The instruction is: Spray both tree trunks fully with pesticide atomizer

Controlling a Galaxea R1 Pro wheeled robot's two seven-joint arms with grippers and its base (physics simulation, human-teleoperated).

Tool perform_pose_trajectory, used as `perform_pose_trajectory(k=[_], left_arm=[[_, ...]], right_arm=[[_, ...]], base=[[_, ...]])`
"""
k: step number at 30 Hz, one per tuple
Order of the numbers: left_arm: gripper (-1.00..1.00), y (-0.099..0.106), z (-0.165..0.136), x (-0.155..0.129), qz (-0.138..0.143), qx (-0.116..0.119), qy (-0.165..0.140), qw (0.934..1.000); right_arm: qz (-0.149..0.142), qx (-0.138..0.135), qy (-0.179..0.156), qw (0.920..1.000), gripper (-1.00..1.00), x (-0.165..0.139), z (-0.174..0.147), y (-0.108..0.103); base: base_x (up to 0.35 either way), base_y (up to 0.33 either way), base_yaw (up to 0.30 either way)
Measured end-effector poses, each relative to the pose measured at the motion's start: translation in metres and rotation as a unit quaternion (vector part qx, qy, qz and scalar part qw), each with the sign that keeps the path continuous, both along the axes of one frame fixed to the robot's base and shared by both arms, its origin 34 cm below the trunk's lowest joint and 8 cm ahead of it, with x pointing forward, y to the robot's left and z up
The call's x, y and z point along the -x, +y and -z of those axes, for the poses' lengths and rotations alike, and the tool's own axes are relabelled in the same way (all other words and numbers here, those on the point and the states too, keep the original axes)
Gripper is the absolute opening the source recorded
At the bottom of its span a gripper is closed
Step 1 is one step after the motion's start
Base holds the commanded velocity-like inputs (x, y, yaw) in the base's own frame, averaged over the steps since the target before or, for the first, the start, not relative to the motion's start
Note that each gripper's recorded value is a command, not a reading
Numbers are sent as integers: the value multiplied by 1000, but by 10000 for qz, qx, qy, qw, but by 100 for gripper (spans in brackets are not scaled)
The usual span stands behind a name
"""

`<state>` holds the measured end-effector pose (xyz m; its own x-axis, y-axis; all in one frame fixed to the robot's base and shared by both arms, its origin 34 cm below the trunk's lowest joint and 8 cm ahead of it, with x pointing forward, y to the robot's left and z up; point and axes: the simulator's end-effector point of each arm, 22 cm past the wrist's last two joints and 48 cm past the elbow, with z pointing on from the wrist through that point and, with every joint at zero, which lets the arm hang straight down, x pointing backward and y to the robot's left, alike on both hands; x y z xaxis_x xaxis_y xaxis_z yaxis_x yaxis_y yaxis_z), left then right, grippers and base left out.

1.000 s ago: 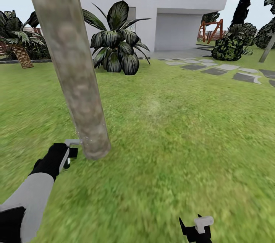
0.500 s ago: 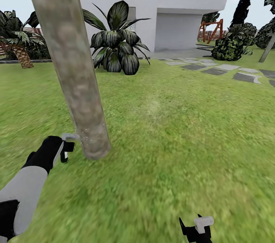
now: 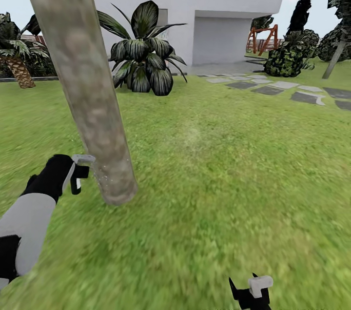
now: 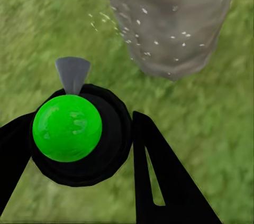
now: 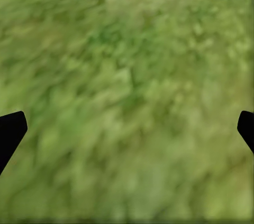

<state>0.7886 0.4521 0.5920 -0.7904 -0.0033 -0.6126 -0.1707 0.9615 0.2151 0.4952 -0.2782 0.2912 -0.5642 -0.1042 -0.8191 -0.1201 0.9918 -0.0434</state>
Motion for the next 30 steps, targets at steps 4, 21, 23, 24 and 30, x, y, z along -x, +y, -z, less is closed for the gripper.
perform_pose_trajectory(k=[4, 21, 23, 24, 30], left_arm=[[-100, 4, -1, 2, -45, 7, 34, 10000], [-100, 5, -16, -4, -21, -92, -153, 9998], [-100, 6, -15, -3, -24, -105, -138, 9998], [-100, 6, -14, -2, -25, -107, -130, 9999], [-100, 7, 10, 12, -46, -120, 82, 9999]], right_arm=[[-2, -1, 0, 10000, 100, 0, 0, 0], [-5, -5, -1, 10000, 100, 0, 0, 1], [-3, -5, -1, 10000, 100, 0, 0, 1], [-5, -5, -1, 10000, 100, 0, 0, 1], [-2, -2, -2, 10000, 100, 0, 0, 0]], base=[[0, -30, 0], [-21, -261, 26], [-2, -272, 255], [0, -273, 271], [61, -273, 70]])
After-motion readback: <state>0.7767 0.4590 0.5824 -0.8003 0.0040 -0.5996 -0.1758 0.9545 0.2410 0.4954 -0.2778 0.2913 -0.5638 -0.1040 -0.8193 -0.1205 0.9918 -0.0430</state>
